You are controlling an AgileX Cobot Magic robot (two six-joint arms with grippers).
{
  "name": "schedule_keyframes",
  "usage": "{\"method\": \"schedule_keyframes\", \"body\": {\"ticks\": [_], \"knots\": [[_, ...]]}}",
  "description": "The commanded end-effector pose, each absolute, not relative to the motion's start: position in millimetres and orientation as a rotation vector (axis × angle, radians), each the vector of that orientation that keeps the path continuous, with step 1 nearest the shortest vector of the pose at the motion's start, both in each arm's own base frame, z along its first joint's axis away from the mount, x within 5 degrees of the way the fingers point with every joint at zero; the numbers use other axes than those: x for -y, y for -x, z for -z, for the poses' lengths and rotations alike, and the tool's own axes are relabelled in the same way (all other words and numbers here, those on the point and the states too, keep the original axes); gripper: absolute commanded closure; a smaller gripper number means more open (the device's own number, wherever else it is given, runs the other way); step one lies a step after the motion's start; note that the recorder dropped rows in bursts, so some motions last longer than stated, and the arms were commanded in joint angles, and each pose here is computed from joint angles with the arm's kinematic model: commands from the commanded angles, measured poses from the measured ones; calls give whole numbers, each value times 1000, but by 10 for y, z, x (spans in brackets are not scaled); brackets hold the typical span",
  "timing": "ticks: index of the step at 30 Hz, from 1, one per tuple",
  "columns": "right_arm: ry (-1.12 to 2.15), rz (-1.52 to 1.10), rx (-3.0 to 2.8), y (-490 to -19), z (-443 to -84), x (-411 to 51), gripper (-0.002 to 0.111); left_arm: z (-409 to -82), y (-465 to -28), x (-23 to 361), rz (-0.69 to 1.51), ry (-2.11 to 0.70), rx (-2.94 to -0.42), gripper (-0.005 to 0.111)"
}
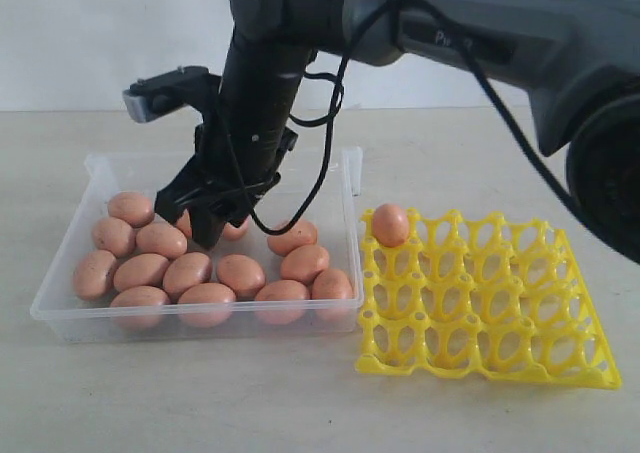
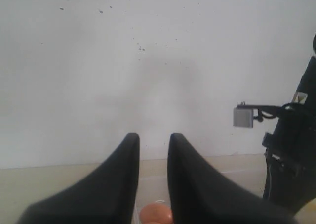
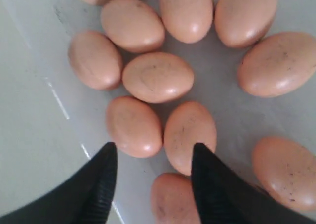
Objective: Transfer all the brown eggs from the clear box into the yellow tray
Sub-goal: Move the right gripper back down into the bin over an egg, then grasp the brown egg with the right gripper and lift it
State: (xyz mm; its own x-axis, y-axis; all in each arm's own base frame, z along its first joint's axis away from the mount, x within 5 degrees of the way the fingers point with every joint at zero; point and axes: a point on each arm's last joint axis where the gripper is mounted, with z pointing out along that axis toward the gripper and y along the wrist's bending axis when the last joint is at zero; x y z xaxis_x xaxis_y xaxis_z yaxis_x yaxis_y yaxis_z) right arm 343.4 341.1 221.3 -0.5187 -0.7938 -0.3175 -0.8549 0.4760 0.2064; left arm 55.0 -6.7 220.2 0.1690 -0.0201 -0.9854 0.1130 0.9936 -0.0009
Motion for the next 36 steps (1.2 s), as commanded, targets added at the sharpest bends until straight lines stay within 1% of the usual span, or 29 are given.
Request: {"method": "schedule_keyframes", "body": {"ticks": [1, 3, 8, 18, 20, 21, 23, 24, 26, 31, 34, 36], "knots": [[1390, -454, -2580, -3549, -1993, -3412, 50, -2225, -544, 70, 112, -71, -1379, 85], [1375, -446, -2569, -3587, -1909, -3435, 50, -2225, -544, 70, 112, -71, -1379, 85], [1397, -317, -2562, -3654, -1794, -3394, 50, -2225, -544, 70, 112, -71, -1379, 85], [1366, -329, -2635, -3683, -1452, -3434, 50, -2225, -544, 70, 112, -71, -1379, 85], [1315, -334, -2655, -3698, -1407, -3445, 52, -2225, -544, 70, 112, -71, -1379, 85], [1287, -334, -2668, -3703, -1395, -3446, 55, -2225, -544, 70, 112, -71, -1379, 85], [1266, -337, -2673, -3707, -1396, -3449, 69, -2225, -544, 70, 112, -71, -1379, 85], [1266, -337, -2673, -3707, -1396, -3449, 80, -2225, -544, 70, 112, -71, -1379, 85], [1265, -335, -2669, -3708, -1415, -3448, 108, -2225, -544, 70, 112, -71, -1379, 85], [1258, -345, -2636, -3702, -1574, -3443, 108, -2225, -544, 70, 112, -71, -1379, 85], [1213, -365, -2620, -3673, -1825, -3421, 108, -2225, -544, 70, 112, -71, -1379, 85], [1105, -407, -2617, -3659, -2026, -3417, 108, -2225, -544, 70, 112, -71, -1379, 85]]}}
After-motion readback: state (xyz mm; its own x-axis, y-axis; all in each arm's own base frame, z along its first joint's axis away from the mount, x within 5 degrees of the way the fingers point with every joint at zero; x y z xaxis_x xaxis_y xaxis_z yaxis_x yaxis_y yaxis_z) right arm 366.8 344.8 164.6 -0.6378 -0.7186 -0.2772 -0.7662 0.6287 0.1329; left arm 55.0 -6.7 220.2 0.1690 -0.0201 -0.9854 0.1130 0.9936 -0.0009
